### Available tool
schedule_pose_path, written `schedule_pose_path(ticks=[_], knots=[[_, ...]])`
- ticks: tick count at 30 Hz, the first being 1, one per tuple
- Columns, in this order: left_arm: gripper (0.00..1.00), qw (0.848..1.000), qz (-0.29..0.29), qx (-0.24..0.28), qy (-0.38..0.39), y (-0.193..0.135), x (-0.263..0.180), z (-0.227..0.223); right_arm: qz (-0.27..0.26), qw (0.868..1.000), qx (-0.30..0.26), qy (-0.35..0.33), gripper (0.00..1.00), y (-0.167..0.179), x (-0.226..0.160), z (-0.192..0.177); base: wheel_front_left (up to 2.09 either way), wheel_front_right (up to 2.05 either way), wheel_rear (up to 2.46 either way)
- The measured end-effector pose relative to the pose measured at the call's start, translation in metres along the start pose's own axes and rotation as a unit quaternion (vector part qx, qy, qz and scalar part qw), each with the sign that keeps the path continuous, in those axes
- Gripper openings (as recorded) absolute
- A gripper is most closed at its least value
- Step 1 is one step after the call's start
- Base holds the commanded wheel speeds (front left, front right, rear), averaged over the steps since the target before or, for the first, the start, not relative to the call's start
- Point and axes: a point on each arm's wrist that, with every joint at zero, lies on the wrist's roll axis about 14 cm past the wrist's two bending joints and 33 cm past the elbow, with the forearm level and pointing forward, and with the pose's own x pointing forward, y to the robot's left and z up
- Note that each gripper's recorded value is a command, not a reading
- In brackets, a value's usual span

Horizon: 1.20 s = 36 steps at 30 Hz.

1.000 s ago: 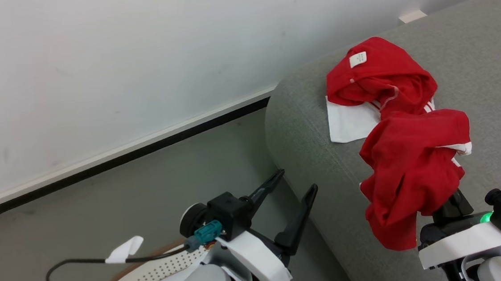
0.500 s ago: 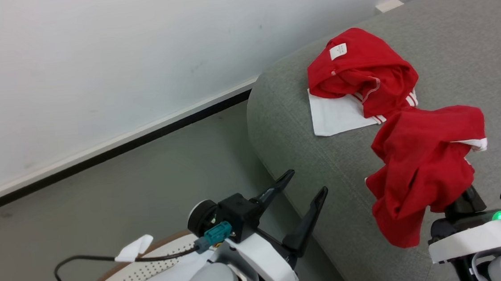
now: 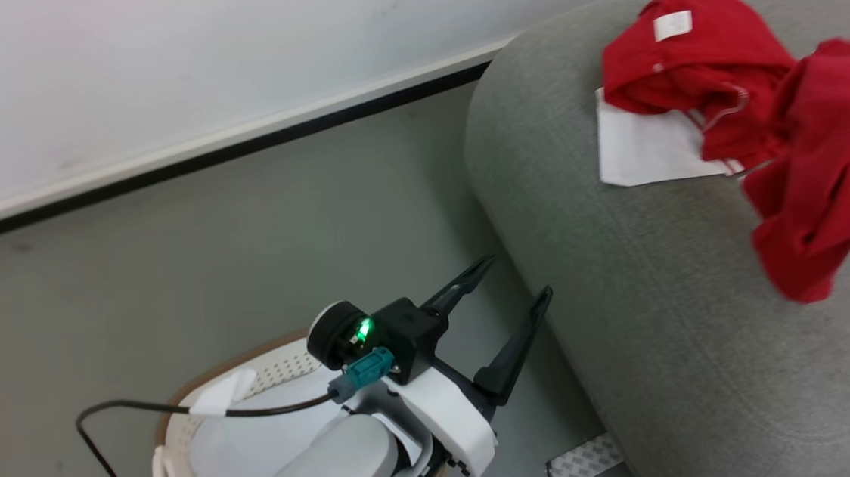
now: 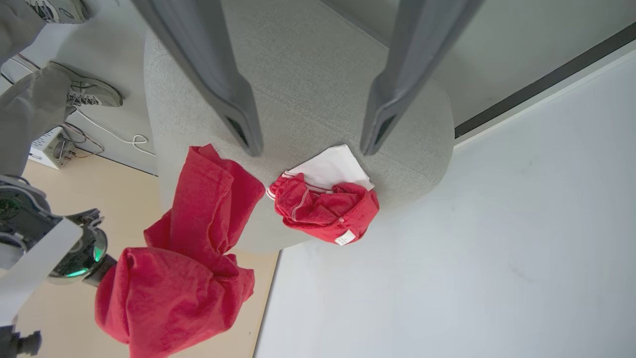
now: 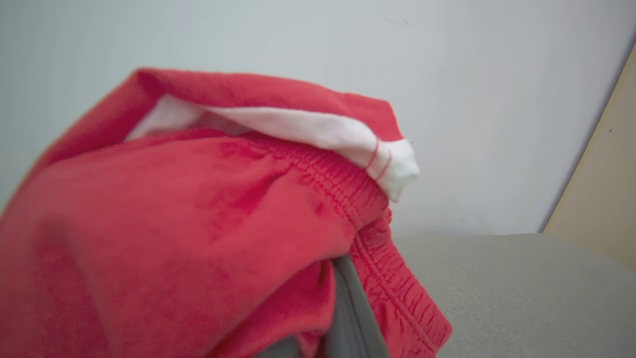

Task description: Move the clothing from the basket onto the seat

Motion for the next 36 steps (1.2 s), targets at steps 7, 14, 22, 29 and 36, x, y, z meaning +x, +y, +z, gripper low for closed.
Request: schedule_pose_path(ticks=[7,14,22,29,36], knots=[[1.00,0.999,0.045,-0.012,0.008,0.039,-0.013,-0.015,0.003,0.996,-0.063,0.061,0.00,-0.027,0.043,-0.021,0.00,0.00,0.00],[1.00,0.994,0.097,-0.037,0.028,0.081,-0.034,-0.045,-0.003,0.988,-0.101,0.114,0.00,-0.044,0.091,-0.045,0.00,0.00,0.00],[1.00,0.987,0.141,-0.062,0.045,0.119,-0.054,-0.078,0.009,0.959,-0.184,0.216,0.00,-0.054,0.132,-0.097,0.00,0.00,0.00],[1.00,0.981,0.168,-0.076,0.055,0.136,-0.069,-0.096,0.005,0.896,-0.182,0.405,0.15,-0.054,0.107,-0.187,0.00,0.00,0.00],[1.00,0.980,0.172,-0.077,0.057,0.138,-0.071,-0.100,-0.001,0.861,-0.160,0.483,0.42,-0.054,0.082,-0.209,0.00,0.00,0.00]])
